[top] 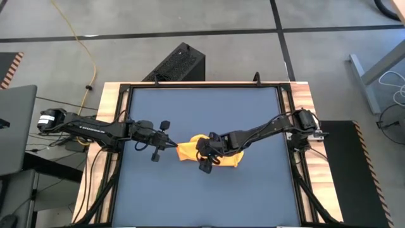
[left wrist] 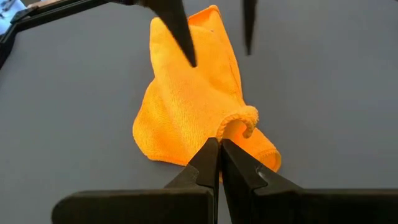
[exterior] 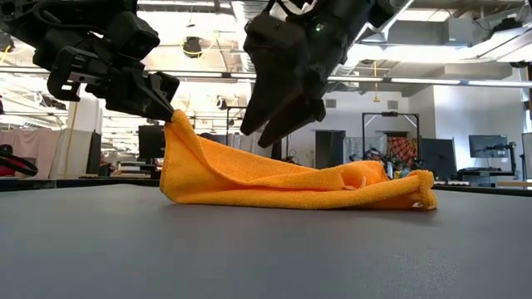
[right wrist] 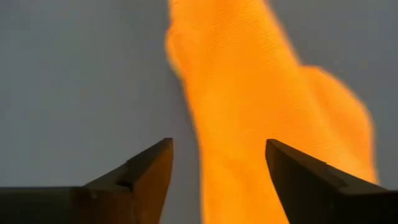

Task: Roll towel
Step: Fold the yellow microfiber cloth

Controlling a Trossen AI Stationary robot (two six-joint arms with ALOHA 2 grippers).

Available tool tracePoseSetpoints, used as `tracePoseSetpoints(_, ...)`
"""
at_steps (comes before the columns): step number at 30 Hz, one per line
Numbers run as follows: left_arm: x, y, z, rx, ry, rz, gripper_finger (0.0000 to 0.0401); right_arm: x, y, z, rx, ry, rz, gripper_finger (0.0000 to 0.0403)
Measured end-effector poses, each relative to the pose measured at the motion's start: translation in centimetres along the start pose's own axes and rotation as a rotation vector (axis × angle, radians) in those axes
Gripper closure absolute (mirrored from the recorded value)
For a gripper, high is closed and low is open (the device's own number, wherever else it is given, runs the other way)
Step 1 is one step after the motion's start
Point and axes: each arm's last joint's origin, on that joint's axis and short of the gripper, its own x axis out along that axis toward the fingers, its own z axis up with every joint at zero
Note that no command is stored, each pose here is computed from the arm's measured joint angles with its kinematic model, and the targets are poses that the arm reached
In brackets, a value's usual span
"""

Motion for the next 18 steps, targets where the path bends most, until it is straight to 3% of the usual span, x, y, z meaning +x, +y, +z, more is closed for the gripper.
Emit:
tracePoseSetpoints(2,0.0,0.0,0.0,0.000,0.000,0.000,0.0401,-0.1,0.6,-0.5,-0.004,0.046,0.049,0.0101)
tracePoseSetpoints(5,0.0,0.0,0.0,0.000,0.000,0.000,0.0401,-0.3,1.6,-1.9,-0.011,0.124,0.037,0.0100)
tracePoseSetpoints(12,0.0,0.0,0.0,-0.002,0.000,0.000,0.0401,-1.1,2.9,-4.6,-0.183,0.158,-0.204,0.0101)
tracePoseSetpoints(18,0.0,0.0,0.0,-0.004,0.000,-0.001,0.0401,-0.3,3.3,-5.3,-0.234,0.177,-0.230,0.0102)
